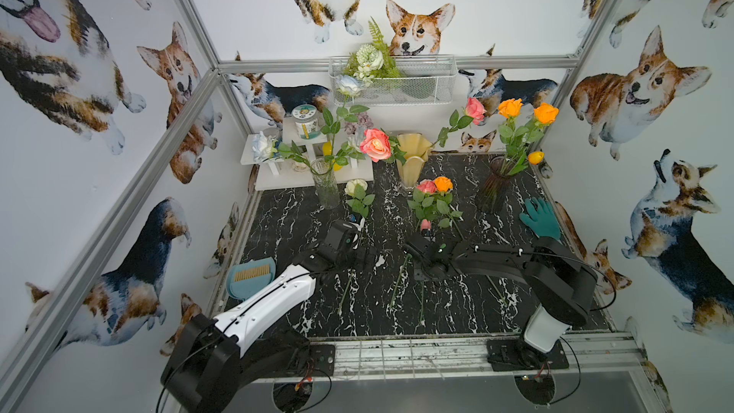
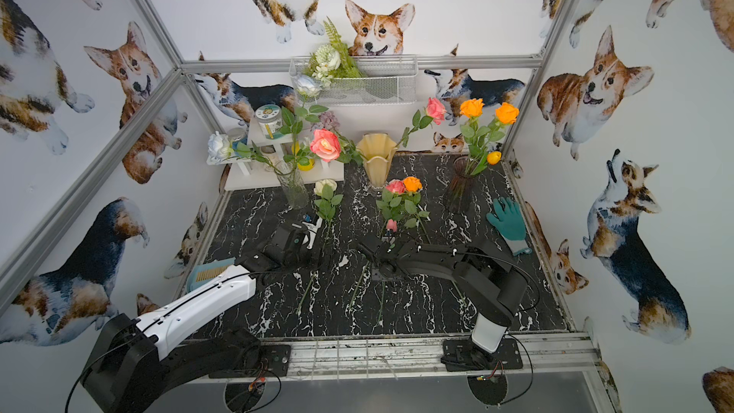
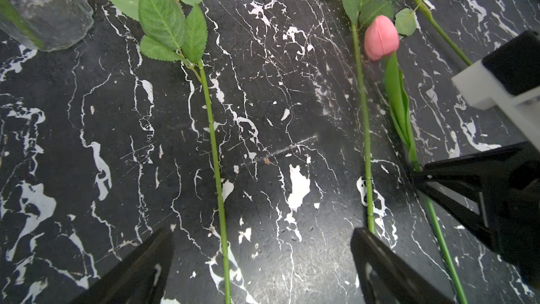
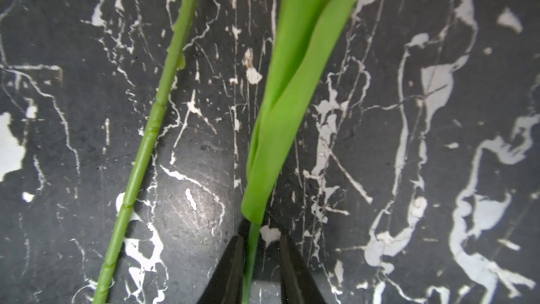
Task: Arrange the flowers in different vases according to their variety
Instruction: Pick up the flower at the center of the board.
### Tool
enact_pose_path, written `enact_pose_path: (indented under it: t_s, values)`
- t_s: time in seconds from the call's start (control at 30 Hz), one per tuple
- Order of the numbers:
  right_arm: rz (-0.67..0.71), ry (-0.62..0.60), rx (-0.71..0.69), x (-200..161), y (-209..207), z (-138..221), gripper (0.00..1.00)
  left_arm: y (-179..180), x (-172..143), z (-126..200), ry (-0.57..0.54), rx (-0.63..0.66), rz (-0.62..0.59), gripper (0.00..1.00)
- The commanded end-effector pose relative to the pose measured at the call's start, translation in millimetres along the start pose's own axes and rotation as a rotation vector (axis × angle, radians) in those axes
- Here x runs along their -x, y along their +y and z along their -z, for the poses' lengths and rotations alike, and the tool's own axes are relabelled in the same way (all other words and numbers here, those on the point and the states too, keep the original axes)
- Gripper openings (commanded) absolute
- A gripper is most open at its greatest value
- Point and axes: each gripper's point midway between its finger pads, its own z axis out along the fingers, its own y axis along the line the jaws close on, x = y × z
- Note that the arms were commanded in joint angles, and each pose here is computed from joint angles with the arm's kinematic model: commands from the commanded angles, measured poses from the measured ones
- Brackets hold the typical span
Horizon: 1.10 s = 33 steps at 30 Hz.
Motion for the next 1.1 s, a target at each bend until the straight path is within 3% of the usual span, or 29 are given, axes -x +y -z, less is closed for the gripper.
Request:
enact_pose_path:
  t_s: [0.0, 0.1, 0.27, 0.43, 0.67, 1.07]
  values:
    - [0.030, 0.182, -0.007, -42.4, -7.4, -22.8, 0.19, -0.6, 3.1, 0.2, -0.003, -0.001, -0.001, 1.00]
    - [0.025, 0.215, 0.020, -51.7, -3.7, -31.0, 0.16, 0.2, 1.8, 0.5, 0.001, 0.002, 0.000, 1.00]
    - [0.001, 0.229, 0.038, -58.3, -3.3, -37.1, 0.00, 1.1, 1.1, 1.1, 0.002, 0.007, -0.002, 1.00]
    - [-0.027, 0.189, 0.047, -52.6, -6.4, -31.5, 0.00, 1.5, 0.6, 0.3, 0.006, 0.008, -0.003, 1.00]
    - [-0.067, 0.041, 0.059, -22.7, -9.8, -4.8, 0.00, 1.8, 0.0, -0.2, 0.010, 0.010, -0.001, 1.00]
    - [-0.142, -0.265, 0.115, 35.0, -26.0, 83.5, 0.00, 1.0, 1.3, -0.9, 0.006, 0.006, 0.003, 1.00]
